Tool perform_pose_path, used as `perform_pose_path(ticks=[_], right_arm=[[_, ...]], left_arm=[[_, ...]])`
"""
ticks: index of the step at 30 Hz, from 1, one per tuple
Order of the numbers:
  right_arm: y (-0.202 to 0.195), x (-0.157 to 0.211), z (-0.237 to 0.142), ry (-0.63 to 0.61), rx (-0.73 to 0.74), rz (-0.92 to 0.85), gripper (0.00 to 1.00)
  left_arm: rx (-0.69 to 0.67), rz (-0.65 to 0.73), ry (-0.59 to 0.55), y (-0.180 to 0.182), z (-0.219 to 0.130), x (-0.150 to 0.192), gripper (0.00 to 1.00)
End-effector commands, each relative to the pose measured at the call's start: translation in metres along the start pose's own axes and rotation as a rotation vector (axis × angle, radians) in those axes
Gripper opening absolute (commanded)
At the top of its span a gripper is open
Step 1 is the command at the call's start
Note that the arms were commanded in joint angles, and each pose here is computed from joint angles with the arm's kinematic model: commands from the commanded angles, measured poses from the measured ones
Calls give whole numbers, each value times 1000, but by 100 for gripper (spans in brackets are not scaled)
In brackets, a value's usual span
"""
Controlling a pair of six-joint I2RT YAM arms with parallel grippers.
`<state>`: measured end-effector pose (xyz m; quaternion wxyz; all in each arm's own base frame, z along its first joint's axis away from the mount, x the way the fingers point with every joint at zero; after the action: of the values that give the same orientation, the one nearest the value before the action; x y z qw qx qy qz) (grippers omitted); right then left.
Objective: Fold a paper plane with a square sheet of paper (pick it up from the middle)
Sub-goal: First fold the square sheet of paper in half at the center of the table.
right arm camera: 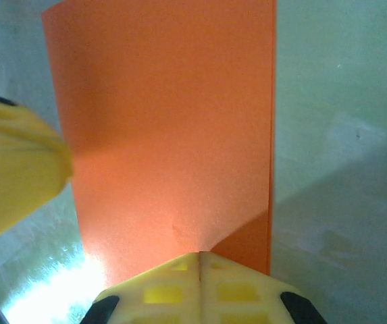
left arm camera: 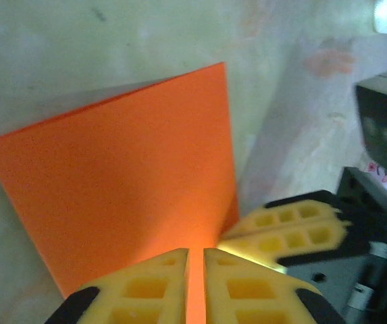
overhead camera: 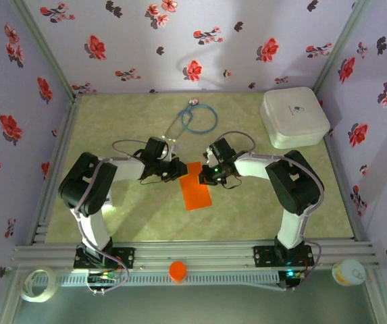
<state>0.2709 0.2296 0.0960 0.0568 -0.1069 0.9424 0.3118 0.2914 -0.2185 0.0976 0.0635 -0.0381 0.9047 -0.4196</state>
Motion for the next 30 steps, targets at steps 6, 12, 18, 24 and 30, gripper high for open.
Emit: perform_pose_path(ticks=[6, 12, 18, 24, 30], right_arm=[[-28, 24, 15, 123, 142, 76, 0], [-28, 25, 15, 127, 149, 77, 0], [-27, 26, 14, 124, 143, 75, 0], [-26, 27, 11, 116, 141, 74, 0], [-26, 30, 11, 116, 122, 74, 0]], left_arm=[[-22, -100, -12, 35, 3, -11, 14], [-111, -157, -21, 44, 1, -23, 14], [-216, -188, -31, 40, -1, -37, 15], [-283, -212, -66, 38, -4, -49, 16], [-284, -235, -104, 41, -6, -59, 17]])
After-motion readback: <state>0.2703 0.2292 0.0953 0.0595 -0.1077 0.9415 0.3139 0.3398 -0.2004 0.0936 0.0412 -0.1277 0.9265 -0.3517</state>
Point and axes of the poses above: each hand's point on the last joint's axis, 136 mm out from that joint toward the fingers, its own z axis out along the fingers, its own y axis along the line the jaws close on, x = y × z, the point moved 10 cm from there along -z, back along the fingers, and after that the axes turned 3 degrees about -z, right-handed, at the moved point
